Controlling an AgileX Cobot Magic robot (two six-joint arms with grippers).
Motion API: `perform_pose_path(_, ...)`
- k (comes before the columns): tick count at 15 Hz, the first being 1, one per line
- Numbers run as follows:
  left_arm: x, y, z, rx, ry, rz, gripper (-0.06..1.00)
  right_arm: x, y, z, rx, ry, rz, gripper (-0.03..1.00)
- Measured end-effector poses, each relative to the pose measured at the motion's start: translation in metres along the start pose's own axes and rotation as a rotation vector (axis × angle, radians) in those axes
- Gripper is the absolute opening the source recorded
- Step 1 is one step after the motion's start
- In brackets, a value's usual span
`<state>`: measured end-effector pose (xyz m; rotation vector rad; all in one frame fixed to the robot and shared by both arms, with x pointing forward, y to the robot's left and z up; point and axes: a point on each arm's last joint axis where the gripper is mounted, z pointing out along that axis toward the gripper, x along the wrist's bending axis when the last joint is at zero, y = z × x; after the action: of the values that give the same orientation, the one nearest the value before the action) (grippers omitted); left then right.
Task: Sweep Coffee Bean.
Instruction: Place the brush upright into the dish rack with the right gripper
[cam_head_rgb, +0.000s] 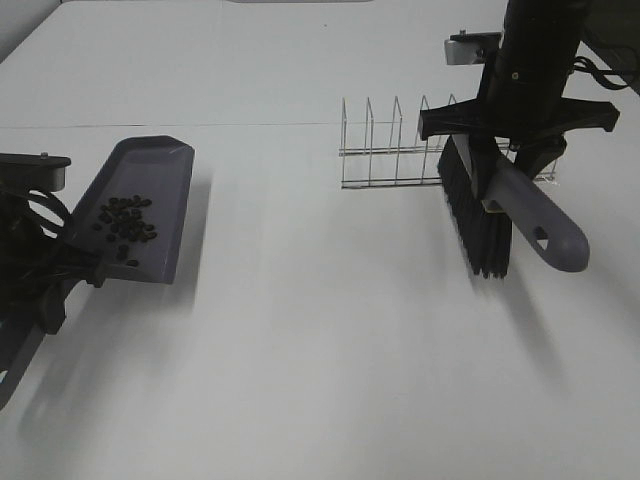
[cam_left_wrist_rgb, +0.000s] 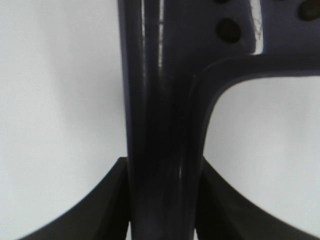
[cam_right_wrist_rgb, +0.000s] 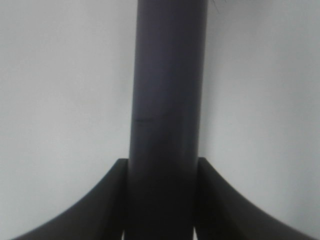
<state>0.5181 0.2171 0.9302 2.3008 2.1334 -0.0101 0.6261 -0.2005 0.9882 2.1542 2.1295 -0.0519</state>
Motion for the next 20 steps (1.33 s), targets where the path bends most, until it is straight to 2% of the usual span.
perform_pose_path(4, 0.001, 0.000, 0.000, -0.002, 0.007, 0.007, 0.33, 0.006, 0.006, 0.006, -0.009, -0.045, -0.036, 0.36)
perform_pose_path(9, 0.001, 0.000, 0.000, -0.002, 0.007, 0.007, 0.33, 0.011, 0.016, 0.024, 0.007, -0.051, -0.040, 0.36)
perform_pose_path(14, 0.001, 0.000, 0.000, -0.001, 0.008, 0.007, 0.33, 0.020, 0.045, 0.031, -0.043, -0.040, -0.034, 0.36)
perform_pose_path(17, 0.001, -0.001, 0.000, 0.013, 0.011, 0.007, 0.33, 0.023, 0.060, 0.034, -0.060, -0.061, -0.036, 0.36)
perform_pose_path(20, 0.001, -0.002, 0.000, 0.022, 0.012, 0.006, 0.33, 0.022, 0.075, 0.020, -0.141, -0.075, -0.035, 0.36)
